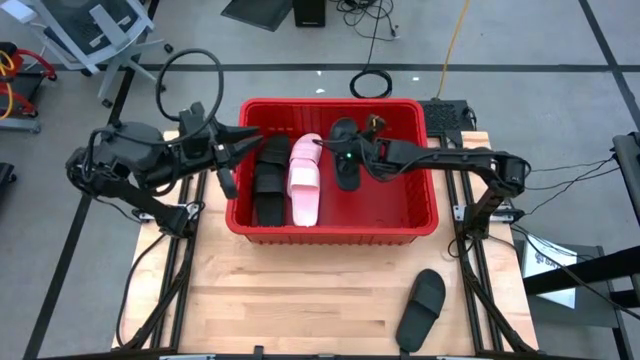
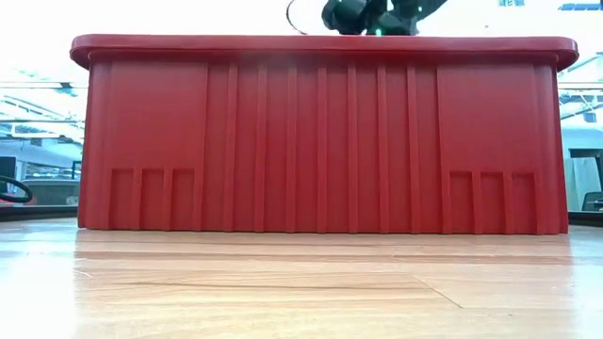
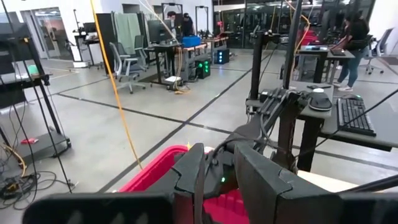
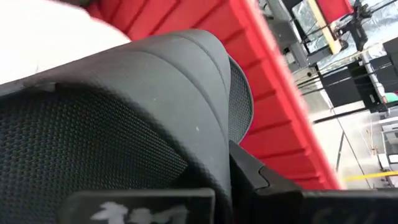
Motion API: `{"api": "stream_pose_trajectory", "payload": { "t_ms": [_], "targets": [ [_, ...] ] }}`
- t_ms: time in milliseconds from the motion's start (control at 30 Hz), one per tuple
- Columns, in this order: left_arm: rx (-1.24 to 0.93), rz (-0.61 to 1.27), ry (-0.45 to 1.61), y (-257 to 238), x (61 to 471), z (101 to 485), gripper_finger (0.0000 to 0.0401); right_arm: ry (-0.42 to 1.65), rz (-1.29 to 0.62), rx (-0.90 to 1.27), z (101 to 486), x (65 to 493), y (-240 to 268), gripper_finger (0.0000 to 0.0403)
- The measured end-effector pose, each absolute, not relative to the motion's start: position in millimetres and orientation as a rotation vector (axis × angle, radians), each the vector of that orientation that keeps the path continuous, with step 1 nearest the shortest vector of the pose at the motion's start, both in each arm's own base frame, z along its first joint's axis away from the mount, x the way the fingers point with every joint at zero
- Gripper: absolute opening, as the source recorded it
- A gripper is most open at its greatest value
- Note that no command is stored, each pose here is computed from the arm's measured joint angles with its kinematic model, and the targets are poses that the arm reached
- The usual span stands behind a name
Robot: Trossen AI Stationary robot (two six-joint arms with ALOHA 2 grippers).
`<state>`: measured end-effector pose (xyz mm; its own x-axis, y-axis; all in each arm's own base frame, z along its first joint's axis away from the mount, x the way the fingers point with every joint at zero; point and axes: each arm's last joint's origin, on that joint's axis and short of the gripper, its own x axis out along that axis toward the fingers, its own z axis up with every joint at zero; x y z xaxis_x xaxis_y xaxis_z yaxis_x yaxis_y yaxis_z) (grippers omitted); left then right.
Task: Pick and place slides into bin
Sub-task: Put the black slide into the red bin
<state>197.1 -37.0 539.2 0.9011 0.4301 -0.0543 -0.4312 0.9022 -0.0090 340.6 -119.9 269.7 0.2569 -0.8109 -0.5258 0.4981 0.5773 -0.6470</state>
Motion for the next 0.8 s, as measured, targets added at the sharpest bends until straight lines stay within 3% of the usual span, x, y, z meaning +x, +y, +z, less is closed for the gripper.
{"api": "stream_pose_trajectory", "payload": {
  "t_ms": [300, 500, 800],
  "targets": [
    [-0.021, 0.445, 0.052, -37, 197, 539, 0.0088, 1.027, -0.871, -0.355, 244, 335, -137, 0.0002],
    [-0.030, 0.445, 0.050, -37, 197, 539, 0.0088, 1.172, -0.798, -0.368, 217, 347, -148, 0.0002],
    [-0.081, 0.440, 0.039, -37, 197, 539, 0.0088, 1.182, -0.796, -0.344, 206, 371, -161, 0.0002]
  ]
}}
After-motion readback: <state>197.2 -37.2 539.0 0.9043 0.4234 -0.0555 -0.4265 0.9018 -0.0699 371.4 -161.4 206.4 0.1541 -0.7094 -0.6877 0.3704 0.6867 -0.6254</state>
